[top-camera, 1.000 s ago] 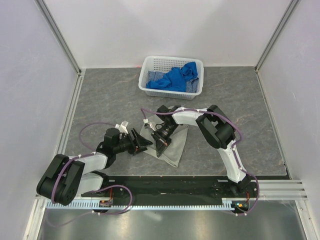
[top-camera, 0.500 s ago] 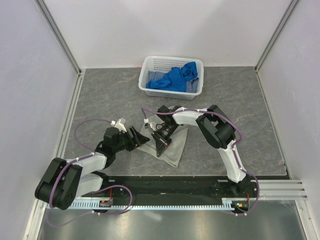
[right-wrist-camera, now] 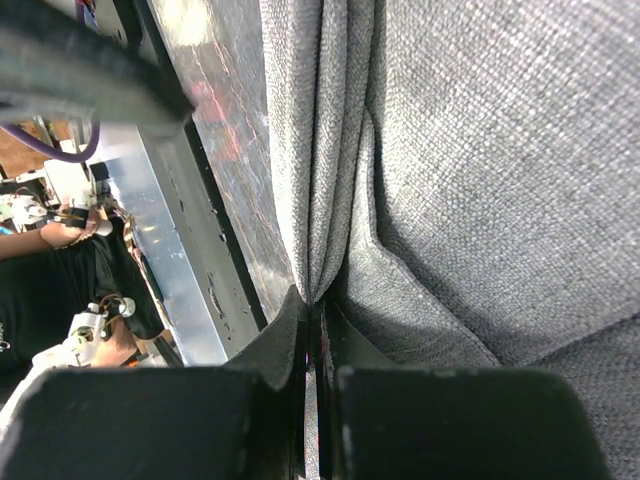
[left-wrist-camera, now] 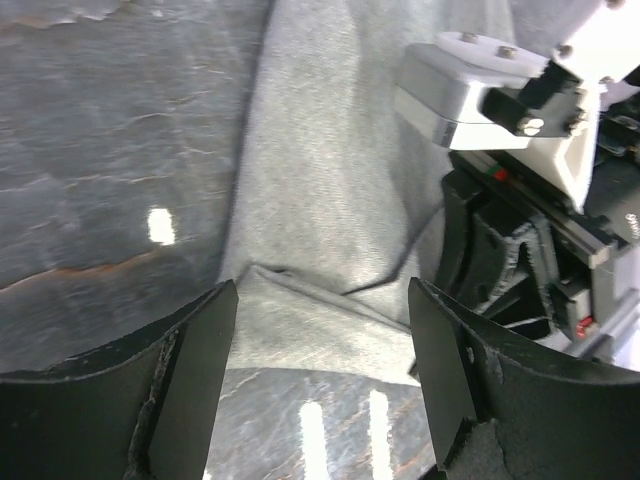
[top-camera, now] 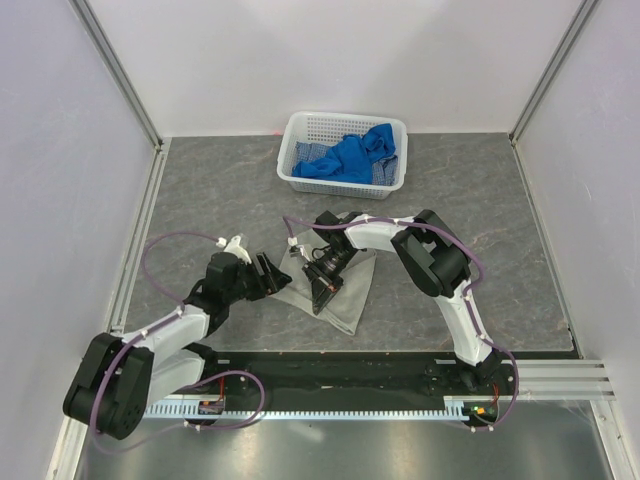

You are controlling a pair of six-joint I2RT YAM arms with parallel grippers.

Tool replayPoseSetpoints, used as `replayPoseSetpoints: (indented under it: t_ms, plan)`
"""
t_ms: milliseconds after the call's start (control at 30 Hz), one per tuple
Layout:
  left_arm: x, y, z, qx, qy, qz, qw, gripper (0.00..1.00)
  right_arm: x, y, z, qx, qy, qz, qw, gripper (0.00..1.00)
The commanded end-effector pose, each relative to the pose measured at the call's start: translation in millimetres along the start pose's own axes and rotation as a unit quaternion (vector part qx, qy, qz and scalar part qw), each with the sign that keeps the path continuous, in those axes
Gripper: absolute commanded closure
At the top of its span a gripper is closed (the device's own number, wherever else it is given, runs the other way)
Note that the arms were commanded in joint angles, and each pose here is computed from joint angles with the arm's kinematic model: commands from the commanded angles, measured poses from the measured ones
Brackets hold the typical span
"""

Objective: Fold the napkin, place the utensils inside, and roll it up
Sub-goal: Roll the napkin with the utensil

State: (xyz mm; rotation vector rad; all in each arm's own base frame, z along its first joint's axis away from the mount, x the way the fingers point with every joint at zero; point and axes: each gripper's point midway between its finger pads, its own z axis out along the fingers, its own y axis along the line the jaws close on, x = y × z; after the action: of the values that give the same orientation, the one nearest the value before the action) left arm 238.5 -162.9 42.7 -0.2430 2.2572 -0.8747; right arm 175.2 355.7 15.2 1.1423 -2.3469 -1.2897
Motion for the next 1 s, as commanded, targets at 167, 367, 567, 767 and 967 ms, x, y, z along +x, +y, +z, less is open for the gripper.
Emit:
replayPoseSetpoints:
  t_ms: [167, 367, 567, 767, 967]
  plan:
    - [-1.2, 19.1, 1.8, -0.082, -0.002, 0.046, 0.996, 0.25, 3.0, -22.1, 10.1, 0.019, 0.009, -0.001, 1.0, 1.0]
    - [5.0, 23.1, 6.7, -0.11, 0.014, 0.056, 0.992, 0.28, 0.6, -21.4, 9.4, 0.017, 0.006, -0.003, 1.0, 1.0]
    - [4.2, 22.8, 8.6, -0.122, 0.021, 0.059, 0.991, 0.27, 0.2, -23.4, 8.1, 0.01, 0.003, 0.008, 1.0, 1.0]
    - [2.9, 13.7, 3.4, -0.1, 0.016, 0.064, 0.993, 0.19, 1.7, -26.5, 8.6, -0.019, 0.0, 0.031, 0.999, 1.0]
    - [3.8, 8.4, -9.5, -0.096, 0.028, 0.077, 0.992, 0.15, 1.8, -32.2, 4.7, -0.043, -0.008, 0.05, 0.998, 1.0]
